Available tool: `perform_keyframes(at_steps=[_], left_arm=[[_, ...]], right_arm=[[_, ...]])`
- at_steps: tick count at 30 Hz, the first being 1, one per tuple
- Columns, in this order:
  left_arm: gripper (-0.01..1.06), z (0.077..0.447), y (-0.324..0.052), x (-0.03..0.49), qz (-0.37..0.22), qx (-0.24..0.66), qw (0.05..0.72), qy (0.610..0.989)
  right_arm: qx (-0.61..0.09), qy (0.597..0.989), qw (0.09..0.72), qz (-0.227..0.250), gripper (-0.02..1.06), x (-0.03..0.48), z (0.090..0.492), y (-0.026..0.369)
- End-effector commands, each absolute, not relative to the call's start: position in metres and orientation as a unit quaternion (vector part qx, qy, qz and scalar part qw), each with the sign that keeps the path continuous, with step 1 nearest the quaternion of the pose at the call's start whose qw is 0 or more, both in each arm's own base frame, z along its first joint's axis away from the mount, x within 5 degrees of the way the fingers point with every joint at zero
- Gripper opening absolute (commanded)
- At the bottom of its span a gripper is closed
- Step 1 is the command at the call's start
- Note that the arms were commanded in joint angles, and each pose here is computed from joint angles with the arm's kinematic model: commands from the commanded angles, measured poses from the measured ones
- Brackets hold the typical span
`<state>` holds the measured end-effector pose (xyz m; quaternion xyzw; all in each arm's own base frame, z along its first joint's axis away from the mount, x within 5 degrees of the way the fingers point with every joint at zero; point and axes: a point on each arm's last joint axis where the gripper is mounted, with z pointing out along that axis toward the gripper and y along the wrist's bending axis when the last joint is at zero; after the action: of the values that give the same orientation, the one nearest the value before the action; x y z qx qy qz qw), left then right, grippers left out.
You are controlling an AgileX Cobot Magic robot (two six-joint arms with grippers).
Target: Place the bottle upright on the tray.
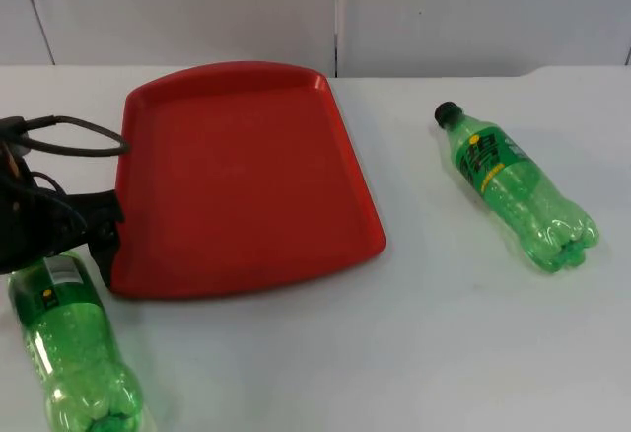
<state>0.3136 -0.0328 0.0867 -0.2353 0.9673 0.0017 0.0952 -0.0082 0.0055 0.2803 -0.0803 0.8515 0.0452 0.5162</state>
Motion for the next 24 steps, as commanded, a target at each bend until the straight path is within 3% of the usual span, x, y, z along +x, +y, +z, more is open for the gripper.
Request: perform_keyframes(at_steps=[1,24], left_arm=[[1.05,0.0777,-0.0322,0.3105,0.011,-0.230,0.080,0.970],[1.05,0.0860,-0.0303,0.3055,0.020,-0.224,0.077,0.971]], right_arm=[[-0.079,0.849,0.520,0.046,1.04,-0.0085,0.2808,0.0056],[-0.079,0.849,0.520,0.046,1.04,-0.0085,0.2808,0.0056]])
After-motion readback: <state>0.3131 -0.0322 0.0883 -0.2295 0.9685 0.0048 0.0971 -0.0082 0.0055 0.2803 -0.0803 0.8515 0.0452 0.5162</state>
